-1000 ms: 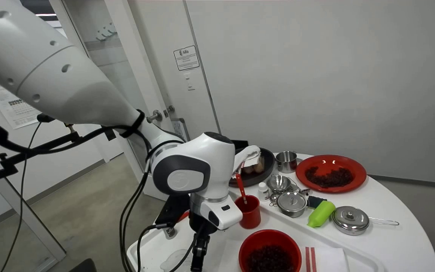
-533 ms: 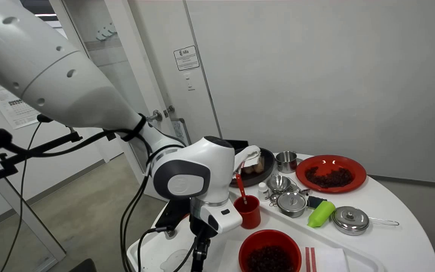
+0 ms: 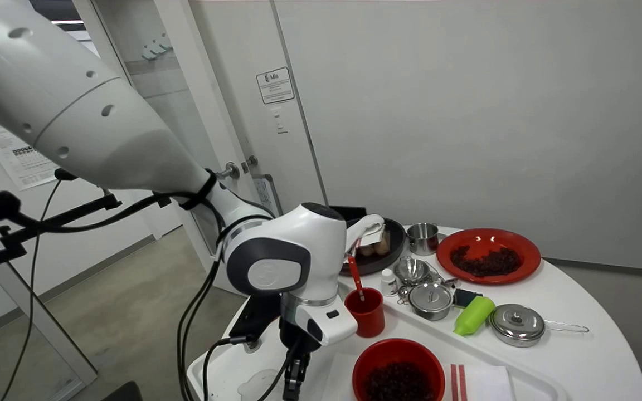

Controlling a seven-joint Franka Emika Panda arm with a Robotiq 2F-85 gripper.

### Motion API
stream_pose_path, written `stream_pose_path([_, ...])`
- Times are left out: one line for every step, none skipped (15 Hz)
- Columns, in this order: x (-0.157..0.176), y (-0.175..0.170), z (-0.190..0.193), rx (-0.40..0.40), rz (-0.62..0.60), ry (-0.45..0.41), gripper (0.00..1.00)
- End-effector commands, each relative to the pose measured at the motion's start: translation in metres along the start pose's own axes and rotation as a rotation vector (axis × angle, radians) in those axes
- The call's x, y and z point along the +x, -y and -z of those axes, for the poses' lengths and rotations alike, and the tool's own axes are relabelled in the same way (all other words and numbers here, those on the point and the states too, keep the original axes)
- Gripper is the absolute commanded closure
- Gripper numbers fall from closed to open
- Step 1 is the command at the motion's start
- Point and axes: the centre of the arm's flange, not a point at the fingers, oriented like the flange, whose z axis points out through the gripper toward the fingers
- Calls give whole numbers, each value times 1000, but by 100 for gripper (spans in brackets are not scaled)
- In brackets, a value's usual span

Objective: Pour the contents of the cup into the bowl

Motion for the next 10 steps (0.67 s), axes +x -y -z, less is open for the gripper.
stream_pose_path([0,1,-1,5,20,6,82])
stream_pose_path([0,1,0,6,23,8,91])
stream_pose_path([0,0,0,7,24,8,93])
stream_pose_path([0,0,0,10,27,12,90])
stream_pose_path([1,0,0,10,29,13,89])
stream_pose_path([1,-1,1,11,32,15,89])
stream_pose_path([1,-2,2,14,36,17,89])
stream_pose_path([2,-3,3,14,39,17,89])
stream_pose_path([2,-4,4,14,41,18,89])
stream_pose_path([0,-6,7,15,45,17,89])
